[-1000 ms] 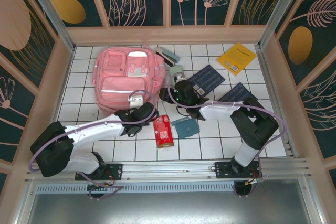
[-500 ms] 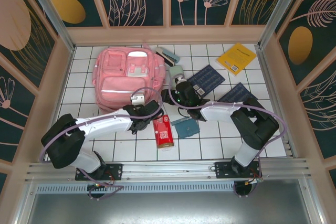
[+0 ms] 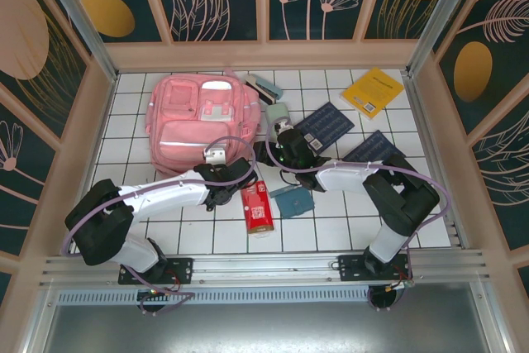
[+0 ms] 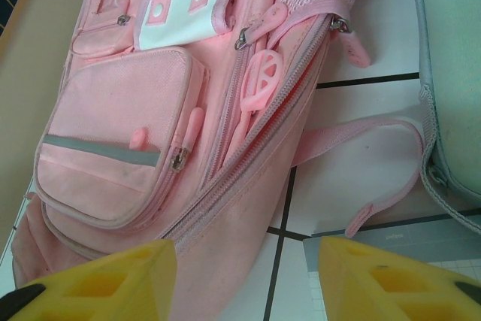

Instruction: Pack books, pencil case, and school supplies into a backpack

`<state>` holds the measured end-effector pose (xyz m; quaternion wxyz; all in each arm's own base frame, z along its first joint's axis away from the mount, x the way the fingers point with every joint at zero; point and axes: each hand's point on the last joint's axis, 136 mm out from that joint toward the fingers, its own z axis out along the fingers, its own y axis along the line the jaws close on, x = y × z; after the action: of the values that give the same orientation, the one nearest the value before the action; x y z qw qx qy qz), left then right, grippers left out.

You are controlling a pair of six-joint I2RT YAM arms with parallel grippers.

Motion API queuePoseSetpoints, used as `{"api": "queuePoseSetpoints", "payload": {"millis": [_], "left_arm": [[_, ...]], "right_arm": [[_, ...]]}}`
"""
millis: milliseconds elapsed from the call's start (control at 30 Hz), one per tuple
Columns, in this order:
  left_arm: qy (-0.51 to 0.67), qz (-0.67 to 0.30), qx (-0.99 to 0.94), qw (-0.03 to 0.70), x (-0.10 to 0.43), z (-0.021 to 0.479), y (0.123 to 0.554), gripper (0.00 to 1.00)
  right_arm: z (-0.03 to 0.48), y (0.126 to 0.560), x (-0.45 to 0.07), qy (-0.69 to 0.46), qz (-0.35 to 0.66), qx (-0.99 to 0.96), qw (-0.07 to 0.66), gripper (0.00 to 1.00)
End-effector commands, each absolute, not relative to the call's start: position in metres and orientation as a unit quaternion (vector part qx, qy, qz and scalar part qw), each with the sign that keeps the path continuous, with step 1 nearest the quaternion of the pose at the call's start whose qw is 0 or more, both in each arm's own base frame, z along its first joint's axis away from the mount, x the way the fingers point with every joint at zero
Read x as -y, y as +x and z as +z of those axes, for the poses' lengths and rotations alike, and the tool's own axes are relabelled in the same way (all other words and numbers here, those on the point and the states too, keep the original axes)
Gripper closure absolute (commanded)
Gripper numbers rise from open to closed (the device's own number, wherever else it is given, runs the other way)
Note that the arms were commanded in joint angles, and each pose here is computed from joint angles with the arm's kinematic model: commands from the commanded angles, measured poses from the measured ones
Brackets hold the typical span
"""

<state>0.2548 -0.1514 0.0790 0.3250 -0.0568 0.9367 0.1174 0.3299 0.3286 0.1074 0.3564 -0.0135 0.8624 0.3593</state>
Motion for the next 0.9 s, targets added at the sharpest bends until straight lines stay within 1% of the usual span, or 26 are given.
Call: {"api": "queuePoseSetpoints", "payload": {"millis": [0,267,467,567,700,867], "left_arm": [[-0.053,0.116,-0.935,0.331,0.153,0.081,0.257,0.74],[-0.043,0.095,-0.939,0.329,0.158,0.073,0.258,0.73],[-0.046,0.085,-0.941,0.325,0.157,0.071,0.258,0.74],[-0.045,0.083,-0.941,0.324,0.156,0.07,0.257,0.79],[-0.048,0.07,-0.943,0.323,0.159,0.07,0.258,0.8],[-0.038,0.024,-0.944,0.328,0.171,0.073,0.258,0.77]], "right_arm": [[0.127,0.329,-0.332,-0.023,0.381,-0.845,0.374,0.47],[0.127,0.329,-0.332,-0.024,0.379,-0.846,0.374,0.47],[0.127,0.329,-0.332,-0.024,0.379,-0.846,0.375,0.47],[0.127,0.329,-0.332,-0.024,0.379,-0.846,0.374,0.47],[0.126,0.329,-0.332,-0.024,0.379,-0.846,0.374,0.47],[0.126,0.329,-0.333,-0.025,0.378,-0.847,0.374,0.47]]}}
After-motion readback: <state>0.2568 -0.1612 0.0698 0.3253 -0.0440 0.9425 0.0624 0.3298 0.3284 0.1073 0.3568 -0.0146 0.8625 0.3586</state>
